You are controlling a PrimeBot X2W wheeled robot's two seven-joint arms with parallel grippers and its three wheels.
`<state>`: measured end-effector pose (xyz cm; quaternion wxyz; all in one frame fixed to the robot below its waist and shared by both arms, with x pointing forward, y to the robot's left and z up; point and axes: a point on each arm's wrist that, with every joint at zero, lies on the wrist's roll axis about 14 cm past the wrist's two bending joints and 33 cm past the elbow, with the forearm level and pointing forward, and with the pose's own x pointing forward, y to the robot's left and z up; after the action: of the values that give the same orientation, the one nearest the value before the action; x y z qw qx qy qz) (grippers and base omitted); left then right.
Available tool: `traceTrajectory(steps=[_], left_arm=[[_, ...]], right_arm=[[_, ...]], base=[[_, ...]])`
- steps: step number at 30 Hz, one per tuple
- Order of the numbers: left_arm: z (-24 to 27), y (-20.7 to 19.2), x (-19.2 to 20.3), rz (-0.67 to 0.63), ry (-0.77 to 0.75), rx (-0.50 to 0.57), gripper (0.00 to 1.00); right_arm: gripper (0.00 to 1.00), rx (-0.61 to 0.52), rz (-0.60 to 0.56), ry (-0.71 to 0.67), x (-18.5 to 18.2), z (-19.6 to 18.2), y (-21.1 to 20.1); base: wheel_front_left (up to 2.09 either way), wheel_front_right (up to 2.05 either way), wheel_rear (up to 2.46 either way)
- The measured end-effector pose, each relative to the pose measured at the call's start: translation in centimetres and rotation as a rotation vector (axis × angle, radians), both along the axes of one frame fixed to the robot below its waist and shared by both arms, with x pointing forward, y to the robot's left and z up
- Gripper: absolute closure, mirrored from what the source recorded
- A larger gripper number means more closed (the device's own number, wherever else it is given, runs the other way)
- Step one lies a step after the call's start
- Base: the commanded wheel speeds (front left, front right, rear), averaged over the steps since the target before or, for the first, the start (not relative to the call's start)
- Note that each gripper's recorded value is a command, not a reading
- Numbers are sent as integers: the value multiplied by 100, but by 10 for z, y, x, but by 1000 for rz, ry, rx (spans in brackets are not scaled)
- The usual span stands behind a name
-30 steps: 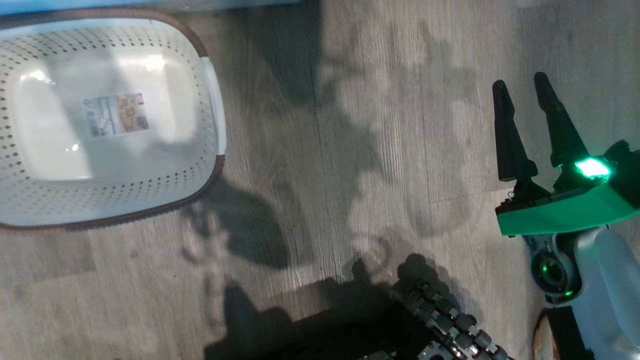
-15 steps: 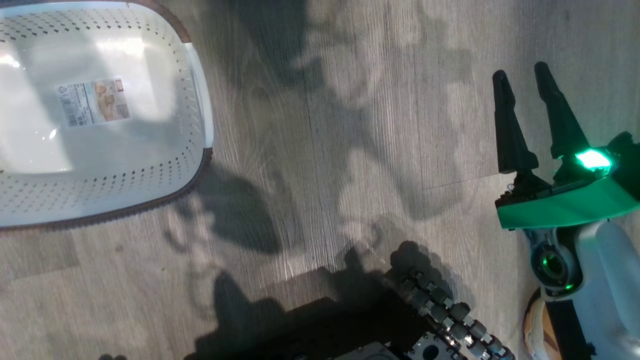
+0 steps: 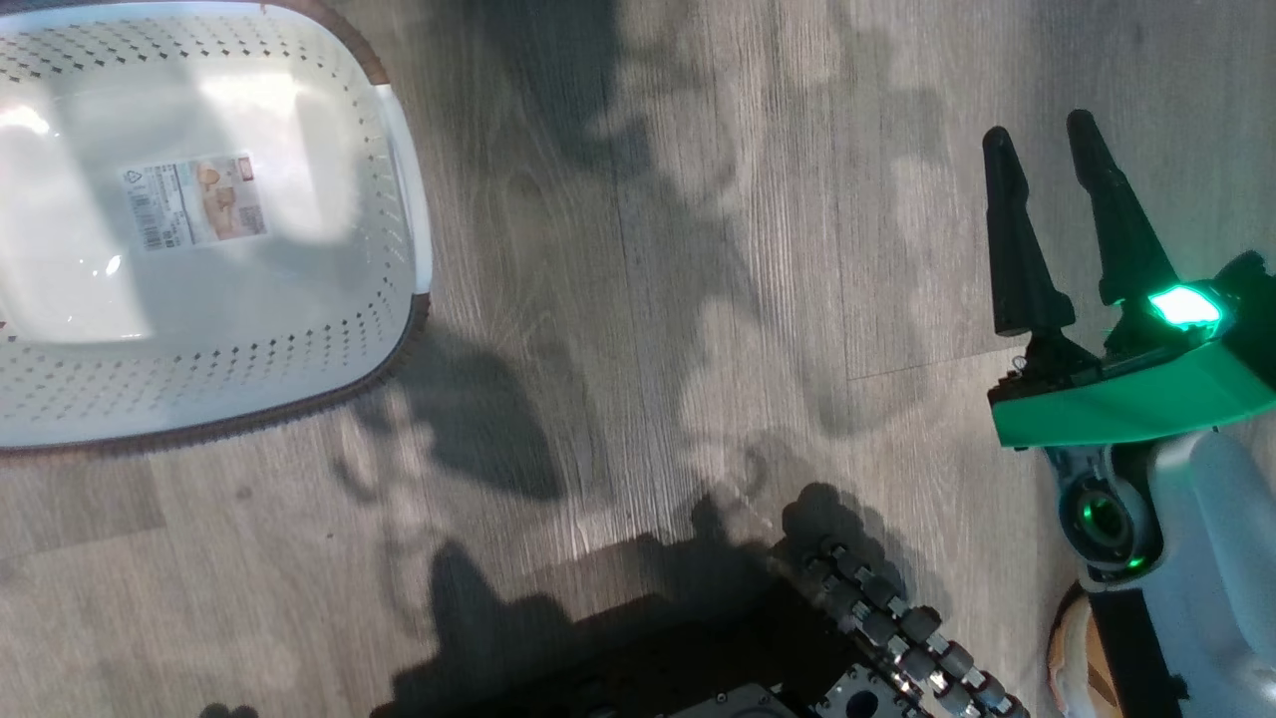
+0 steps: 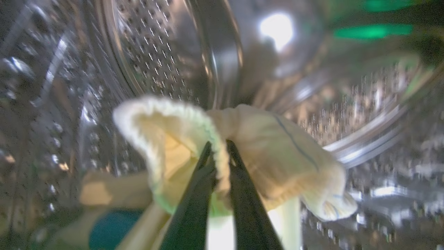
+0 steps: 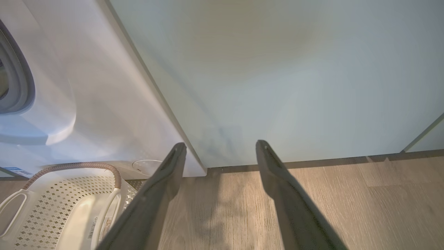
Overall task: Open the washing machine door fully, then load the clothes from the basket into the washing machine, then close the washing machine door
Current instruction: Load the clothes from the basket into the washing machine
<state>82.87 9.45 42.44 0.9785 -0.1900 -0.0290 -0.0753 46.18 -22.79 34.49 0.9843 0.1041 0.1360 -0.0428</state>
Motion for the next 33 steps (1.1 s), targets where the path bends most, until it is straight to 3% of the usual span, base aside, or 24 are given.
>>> traceTrajectory(steps=[1, 2, 12, 33], left_arm=[[-7, -4, -2, -12, 29, 7, 16], [-12, -8, -3, -28, 50, 19, 0], [-10, -14, -15, -77, 107, 104, 0], [-4, -31, -62, -139, 160, 144, 0]], right_arm=[[0, 1, 0, -1, 0, 0, 0], [0, 2, 0, -2, 0, 0, 1], [0, 11, 17, -35, 5, 11, 7], [0, 11, 19, -116, 0, 50, 11]], base=[[0, 0, 0], [0, 0, 0], [0, 0, 0], [0, 0, 0]])
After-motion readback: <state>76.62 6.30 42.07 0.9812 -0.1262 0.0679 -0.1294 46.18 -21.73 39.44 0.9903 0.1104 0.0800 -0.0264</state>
